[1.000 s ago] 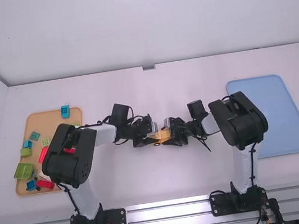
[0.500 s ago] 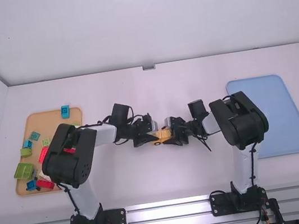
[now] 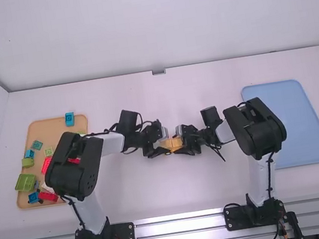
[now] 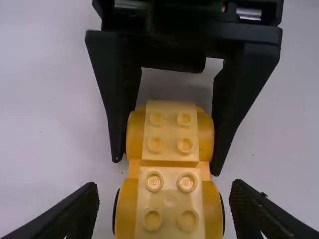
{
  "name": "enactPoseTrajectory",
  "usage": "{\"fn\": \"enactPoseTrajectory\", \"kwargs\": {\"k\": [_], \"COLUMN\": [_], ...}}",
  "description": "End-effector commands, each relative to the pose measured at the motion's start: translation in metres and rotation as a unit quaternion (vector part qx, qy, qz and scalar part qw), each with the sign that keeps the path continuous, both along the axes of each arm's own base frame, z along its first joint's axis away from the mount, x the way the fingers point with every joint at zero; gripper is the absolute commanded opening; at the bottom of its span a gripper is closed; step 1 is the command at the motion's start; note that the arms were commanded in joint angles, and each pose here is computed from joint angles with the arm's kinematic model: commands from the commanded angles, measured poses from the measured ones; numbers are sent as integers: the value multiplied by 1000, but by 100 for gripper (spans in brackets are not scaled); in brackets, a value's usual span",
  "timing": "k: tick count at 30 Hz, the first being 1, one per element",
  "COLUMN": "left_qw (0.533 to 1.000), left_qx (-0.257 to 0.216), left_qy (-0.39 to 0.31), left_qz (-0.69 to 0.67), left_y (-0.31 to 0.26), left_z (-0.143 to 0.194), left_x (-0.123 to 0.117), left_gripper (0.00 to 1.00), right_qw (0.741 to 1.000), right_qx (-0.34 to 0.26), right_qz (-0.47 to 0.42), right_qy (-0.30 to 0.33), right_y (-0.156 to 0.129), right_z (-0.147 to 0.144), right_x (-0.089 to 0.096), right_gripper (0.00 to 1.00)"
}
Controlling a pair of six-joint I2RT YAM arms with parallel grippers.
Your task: Assemble lego blocks to make yellow taxi
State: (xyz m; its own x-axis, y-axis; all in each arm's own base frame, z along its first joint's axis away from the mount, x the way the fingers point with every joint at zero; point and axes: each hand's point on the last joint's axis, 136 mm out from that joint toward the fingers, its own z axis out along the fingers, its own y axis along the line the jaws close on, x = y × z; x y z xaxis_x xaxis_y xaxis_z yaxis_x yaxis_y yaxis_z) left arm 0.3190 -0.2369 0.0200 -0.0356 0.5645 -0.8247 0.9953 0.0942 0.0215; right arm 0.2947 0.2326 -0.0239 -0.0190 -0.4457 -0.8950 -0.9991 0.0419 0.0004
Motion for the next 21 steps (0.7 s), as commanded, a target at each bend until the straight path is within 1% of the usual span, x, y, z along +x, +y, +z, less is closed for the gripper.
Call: {"fn": "enactPoseTrajectory", "kwargs": {"k": [1,3,4,5,8,10,11,12,16,21], "left_qw": [1000,999,999,998,998,999,999,1000,1000,1000], "left_qx": [-24,-46,-48,-58,-63,-41,-39,-20,-15,-12], "left_qy": [9,-2,-3,-8,-13,-10,-10,1,19,25], "left_qz": [-17,-20,-20,-21,-18,-2,-1,5,1,-1], "left_y": [-6,-5,-5,-4,0,6,6,8,7,7], "left_z": [3,18,19,27,37,35,34,26,22,11], "left_x": [-9,-6,-6,-5,-3,-1,-1,-4,-11,-12], "left_gripper": [72,72,72,72,70,42,38,2,2,2], "right_qw": [1000,1000,1000,1000,1000,1000,1000,1000,1000,1000], "right_qx": [-6,-6,-6,-6,-6,-6,-6,-6,-6,-6], "right_qz": [-5,-5,-5,-4,-4,-4,-4,-4,-4,-4], "right_qy": [11,11,11,11,10,11,11,10,11,11], "right_y": [-1,-1,-1,-1,-1,-1,-1,0,0,0], "right_z": [-5,-5,-5,-5,-5,-5,-5,-5,-5,-5], "right_x": [0,0,0,0,0,0,0,0,0,0], "right_gripper": [56,57,57,57,57,57,57,57,57,57]}}
